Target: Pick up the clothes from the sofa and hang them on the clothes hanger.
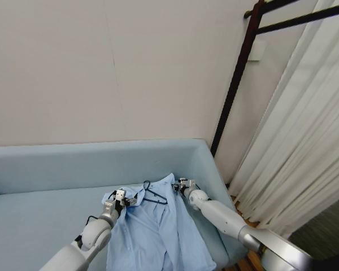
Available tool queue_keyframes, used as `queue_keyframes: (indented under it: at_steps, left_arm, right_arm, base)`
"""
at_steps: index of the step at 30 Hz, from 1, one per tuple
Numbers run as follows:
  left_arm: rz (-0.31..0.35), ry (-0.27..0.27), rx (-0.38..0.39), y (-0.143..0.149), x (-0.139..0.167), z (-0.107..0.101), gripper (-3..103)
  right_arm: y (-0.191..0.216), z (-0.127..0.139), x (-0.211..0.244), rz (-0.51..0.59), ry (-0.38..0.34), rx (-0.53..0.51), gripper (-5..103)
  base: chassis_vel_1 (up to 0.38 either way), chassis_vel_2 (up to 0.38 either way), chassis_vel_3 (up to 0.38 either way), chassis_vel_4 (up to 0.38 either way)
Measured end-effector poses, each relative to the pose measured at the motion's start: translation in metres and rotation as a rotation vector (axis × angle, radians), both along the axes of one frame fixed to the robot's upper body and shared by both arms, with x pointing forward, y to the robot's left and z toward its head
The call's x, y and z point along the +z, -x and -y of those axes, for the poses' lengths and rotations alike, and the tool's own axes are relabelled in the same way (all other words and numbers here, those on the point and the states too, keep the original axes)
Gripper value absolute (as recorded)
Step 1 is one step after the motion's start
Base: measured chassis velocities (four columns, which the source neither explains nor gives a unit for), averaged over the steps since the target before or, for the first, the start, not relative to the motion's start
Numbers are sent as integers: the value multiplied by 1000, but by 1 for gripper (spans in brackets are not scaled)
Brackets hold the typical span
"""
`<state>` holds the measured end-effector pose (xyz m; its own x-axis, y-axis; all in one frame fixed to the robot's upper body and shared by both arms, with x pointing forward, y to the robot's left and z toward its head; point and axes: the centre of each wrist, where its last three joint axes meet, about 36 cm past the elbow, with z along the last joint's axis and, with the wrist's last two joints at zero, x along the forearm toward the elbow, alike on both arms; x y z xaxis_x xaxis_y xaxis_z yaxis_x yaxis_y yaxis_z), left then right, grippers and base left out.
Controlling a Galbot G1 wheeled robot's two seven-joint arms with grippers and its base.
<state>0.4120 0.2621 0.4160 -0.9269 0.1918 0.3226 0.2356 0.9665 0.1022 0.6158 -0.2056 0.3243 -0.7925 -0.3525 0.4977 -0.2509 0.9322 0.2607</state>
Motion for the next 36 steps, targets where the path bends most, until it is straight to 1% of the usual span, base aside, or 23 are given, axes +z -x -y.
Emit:
queue_keyframes:
  at_steps: [1, 2, 3, 4, 5, 7, 10, 12, 14, 17, 18, 21, 23, 26, 28, 29, 31, 34, 35, 36]
  left_arm:
    - [0, -2, 1, 0, 0, -1, 100]
    - [0, -2, 1, 0, 0, -1, 100]
    - [1, -3, 2, -1, 0, -1, 100]
    - [2, -4, 2, -2, 0, -2, 100]
    - [5, -4, 4, -4, 1, -2, 100]
    - [6, -4, 5, -5, 1, -2, 100]
    - [13, -3, 7, -9, 1, -2, 100]
    - [14, -2, 7, -10, 1, -2, 100]
    - [15, -2, 7, -11, 1, -2, 100]
    - [14, -1, 6, -12, 0, -2, 100]
    - [15, -1, 6, -12, 0, -2, 100]
    - [16, -1, 3, -12, 0, -2, 100]
    - [17, -2, 2, -11, 0, -2, 100]
    - [16, -3, 0, -10, 0, -2, 100]
    - [15, -3, 0, -10, 0, -2, 100]
    - [14, -2, 1, -10, 0, -2, 100]
    - [13, -1, 1, -10, -1, -1, 100]
    - [9, 0, 2, -10, -2, -1, 100]
    - [9, 0, 2, -10, -2, -1, 100]
    - [9, -1, 2, -10, -2, -1, 100]
  right_arm:
    - [0, 0, 3, 6, -4, -2, 9]
    - [0, 0, 3, 6, -4, -2, 9]
    - [1, -1, 7, 16, -10, -2, 4]
    - [1, -2, 12, 25, -15, 0, 4]
    - [5, -5, 21, 45, -24, 11, 1]
    - [7, -7, 25, 52, -27, 18, 1]
    - [32, -16, 48, 77, -40, 82, 0]
    - [36, -16, 50, 78, -40, 93, 0]
    - [56, -17, 57, 76, -34, 130, 0]
    - [68, -20, 62, 70, -28, 146, 0]
    - [70, -20, 62, 65, -20, 149, 0]
    - [64, -10, 49, 66, 47, 117, 0]
    - [60, -8, 48, 67, 58, 106, 0]
    - [45, -1, 48, 70, 84, 68, 16]
    - [43, -2, 48, 69, 85, 62, 16]
    - [37, -5, 50, 63, 78, 49, 27]
    - [33, -8, 51, 60, 74, 41, 27]
    - [19, -17, 48, 50, 68, 20, 43]
    - [19, -17, 48, 50, 68, 20, 43]
    - [13, -19, 47, 46, 69, 10, 48]
  base:
    - [0, 0, 0, 0]
    - [0, 0, 0, 0]
    - [0, 0, 0, 0]
    - [0, 0, 0, 0]
    - [0, 0, 0, 0]
    - [0, 0, 0, 0]
    - [0, 0, 0, 0]
    - [0, 0, 0, 0]
    - [0, 0, 0, 0]
    - [0, 0, 0, 0]
    - [0, 0, 0, 0]
    - [0, 0, 0, 0]
    - [0, 0, 0, 0]
    - [0, 0, 0, 0]
    - [0, 0, 0, 0]
    - [0, 0, 0, 0]
    - [0, 0, 0, 0]
    - [0, 0, 0, 0]
    - [0, 0, 0, 0]
    - [0, 0, 0, 0]
